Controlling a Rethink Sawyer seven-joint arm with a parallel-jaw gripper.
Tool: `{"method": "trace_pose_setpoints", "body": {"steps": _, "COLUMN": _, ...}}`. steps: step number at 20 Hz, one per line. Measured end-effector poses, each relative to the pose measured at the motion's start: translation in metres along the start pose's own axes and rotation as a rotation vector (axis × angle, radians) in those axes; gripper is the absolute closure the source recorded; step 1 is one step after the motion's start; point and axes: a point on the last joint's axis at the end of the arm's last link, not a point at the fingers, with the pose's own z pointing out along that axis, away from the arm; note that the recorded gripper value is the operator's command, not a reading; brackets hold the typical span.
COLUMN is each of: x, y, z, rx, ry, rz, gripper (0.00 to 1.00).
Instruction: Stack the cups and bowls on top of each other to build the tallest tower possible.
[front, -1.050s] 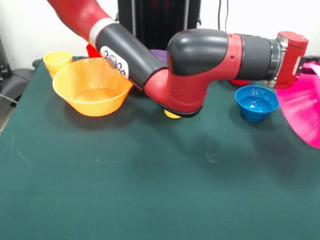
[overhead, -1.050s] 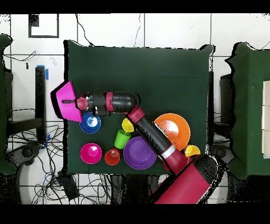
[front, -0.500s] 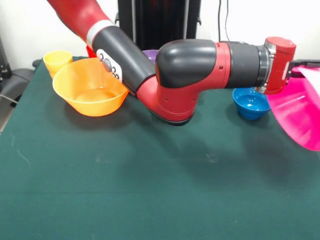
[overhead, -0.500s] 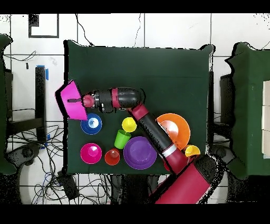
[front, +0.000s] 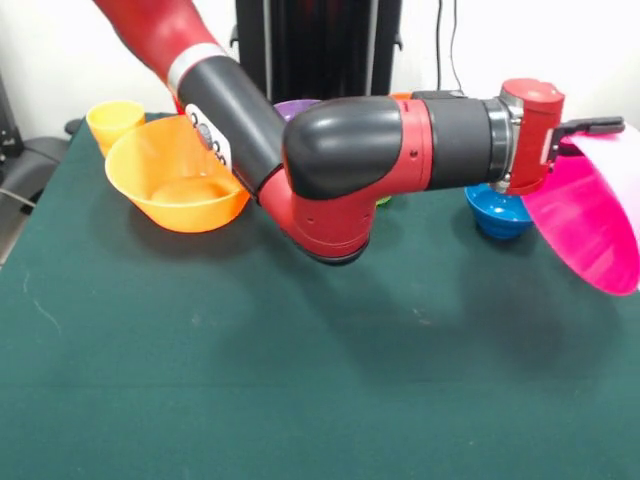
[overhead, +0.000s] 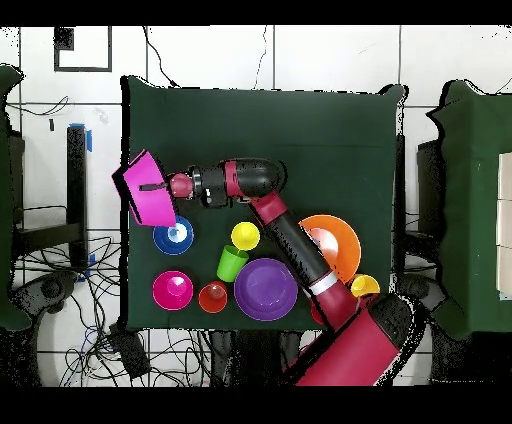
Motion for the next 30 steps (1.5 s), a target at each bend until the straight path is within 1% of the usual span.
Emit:
{"method": "trace_pose_setpoints", "body": {"steps": 1, "x": -0.001, "y": 0.001, "z": -0.004, "rx": -0.016, "ry": 0.011, "rz": 0.006, "gripper": 1.0}}
{"method": "trace_pose_setpoints", "body": {"steps": 6, "x": -0.001, "y": 0.003, "z": -0.011, "rx": -0.043, "ry": 0.034, "rz": 0.016, "gripper": 1.0}}
{"method": "trace_pose_setpoints", "body": {"steps": 7, "x": -0.001, "y": 0.002, "z": -0.014, "rx": -0.059, "ry": 0.053, "rz": 0.023, "gripper": 1.0}}
{"method": "trace_pose_setpoints", "body": {"steps": 10, "x": -0.002, "y": 0.002, "z": -0.016, "rx": -0.074, "ry": 0.071, "rz": 0.03, "gripper": 1.0}}
{"method": "trace_pose_setpoints", "body": {"steps": 11, "x": -0.002, "y": 0.0, "z": -0.019, "rx": -0.096, "ry": 0.1, "rz": 0.041, "gripper": 0.0}}
{"method": "trace_pose_setpoints", "body": {"steps": 16, "x": -0.003, "y": -0.001, "z": -0.022, "rx": -0.113, "ry": 0.12, "rz": 0.049, "gripper": 0.0}}
{"method": "trace_pose_setpoints", "body": {"steps": 21, "x": -0.005, "y": -0.005, "z": -0.03, "rx": -0.134, "ry": 0.146, "rz": 0.061, "gripper": 0.0}}
{"method": "trace_pose_setpoints", "body": {"steps": 26, "x": -0.009, "y": -0.01, "z": -0.038, "rx": -0.128, "ry": 0.14, "rz": 0.067, "gripper": 0.0}}
{"method": "trace_pose_setpoints", "body": {"steps": 30, "x": -0.014, "y": -0.012, "z": -0.045, "rx": -0.114, "ry": 0.128, "rz": 0.068, "gripper": 0.0}}
